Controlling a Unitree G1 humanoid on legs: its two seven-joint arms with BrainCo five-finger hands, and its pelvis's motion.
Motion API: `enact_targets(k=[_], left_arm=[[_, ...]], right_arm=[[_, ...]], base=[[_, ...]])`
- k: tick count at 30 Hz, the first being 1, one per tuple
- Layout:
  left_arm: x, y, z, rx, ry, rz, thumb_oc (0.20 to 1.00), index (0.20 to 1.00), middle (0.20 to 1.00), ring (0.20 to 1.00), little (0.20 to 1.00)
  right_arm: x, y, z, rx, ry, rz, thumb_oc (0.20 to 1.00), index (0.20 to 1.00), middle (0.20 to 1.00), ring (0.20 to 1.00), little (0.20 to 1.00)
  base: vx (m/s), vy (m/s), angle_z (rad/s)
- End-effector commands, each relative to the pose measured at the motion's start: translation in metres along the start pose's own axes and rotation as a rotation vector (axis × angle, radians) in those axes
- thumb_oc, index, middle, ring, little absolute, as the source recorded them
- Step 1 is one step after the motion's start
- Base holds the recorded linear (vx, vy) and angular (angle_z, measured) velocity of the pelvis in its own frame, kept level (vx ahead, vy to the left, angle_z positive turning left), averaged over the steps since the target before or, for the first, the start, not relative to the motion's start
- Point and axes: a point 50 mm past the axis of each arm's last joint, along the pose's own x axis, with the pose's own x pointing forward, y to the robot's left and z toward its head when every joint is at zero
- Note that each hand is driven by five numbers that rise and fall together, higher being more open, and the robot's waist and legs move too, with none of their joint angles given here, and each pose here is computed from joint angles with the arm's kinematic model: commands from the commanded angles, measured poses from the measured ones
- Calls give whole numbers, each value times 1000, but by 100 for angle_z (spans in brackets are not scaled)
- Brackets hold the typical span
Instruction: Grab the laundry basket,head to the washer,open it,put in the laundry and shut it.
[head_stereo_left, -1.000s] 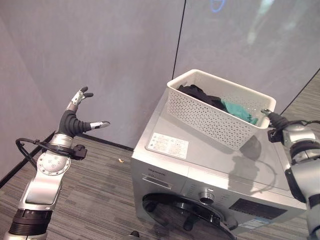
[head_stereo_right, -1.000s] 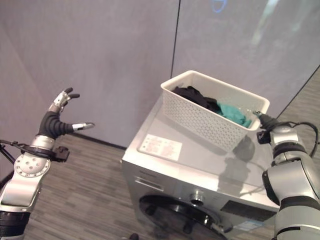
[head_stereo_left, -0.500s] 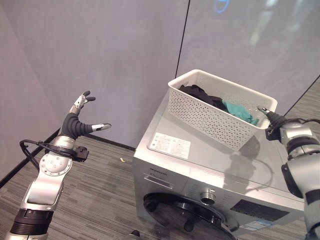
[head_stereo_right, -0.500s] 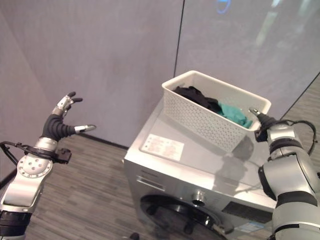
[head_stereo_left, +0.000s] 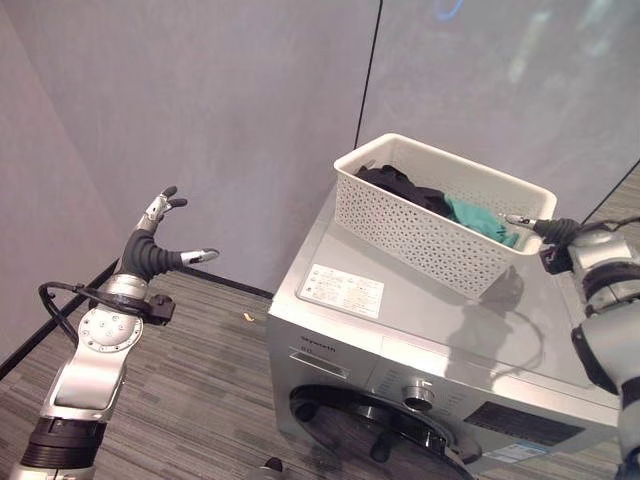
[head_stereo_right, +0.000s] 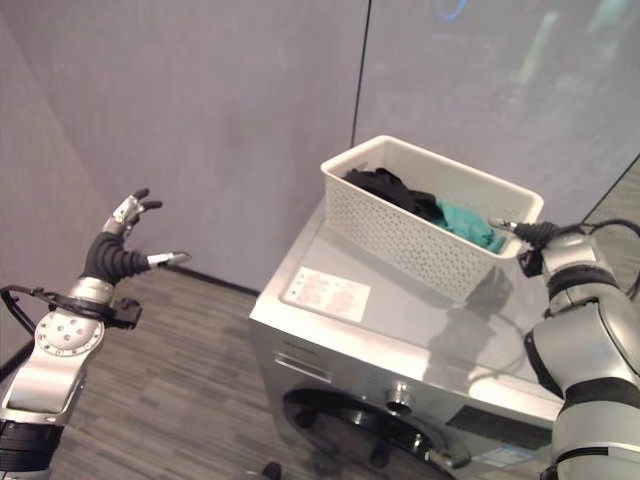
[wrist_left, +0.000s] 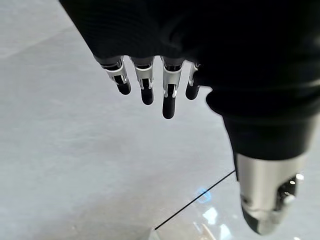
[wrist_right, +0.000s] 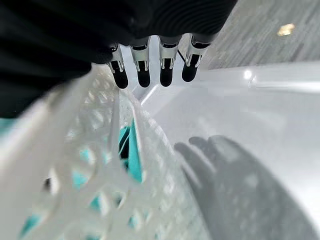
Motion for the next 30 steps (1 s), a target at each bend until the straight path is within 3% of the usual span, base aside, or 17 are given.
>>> enact_targets(k=[1, 5, 11, 16, 22, 30], left_arm=[[8, 24, 33, 61, -166, 79, 1000, 1000, 1000, 1000, 1000], [3, 29, 28, 84, -143, 105, 1000, 1000, 1000, 1000, 1000], [-3, 31, 24, 96, -131, 112, 1000, 1000, 1000, 1000, 1000], [-8, 34, 18, 104, -111, 123, 1000, 1000, 1000, 1000, 1000], [-17, 41, 10, 118, -70, 151, 1000, 1000, 1000, 1000, 1000], [-30, 48, -2, 158, -7, 169, 1000, 1000, 1000, 1000, 1000]], right_arm=[[-24, -55, 45, -118, -169, -150, 1000, 1000, 1000, 1000, 1000], [-35, -69, 46, -202, -233, -179, 1000, 1000, 1000, 1000, 1000], [-44, -81, 39, -127, -304, -221, 1000, 1000, 1000, 1000, 1000], [-44, -86, 36, 59, -363, -247, 1000, 1000, 1000, 1000, 1000], [-50, -85, 38, 101, -439, -256, 1000, 1000, 1000, 1000, 1000], [-55, -81, -4, 151, -445, -280, 1000, 1000, 1000, 1000, 1000]], base=[[0, 0, 0], [0, 0, 0], [-7, 5, -5], [-5, 6, -7], [-6, 3, -1], [5, -1, -1]])
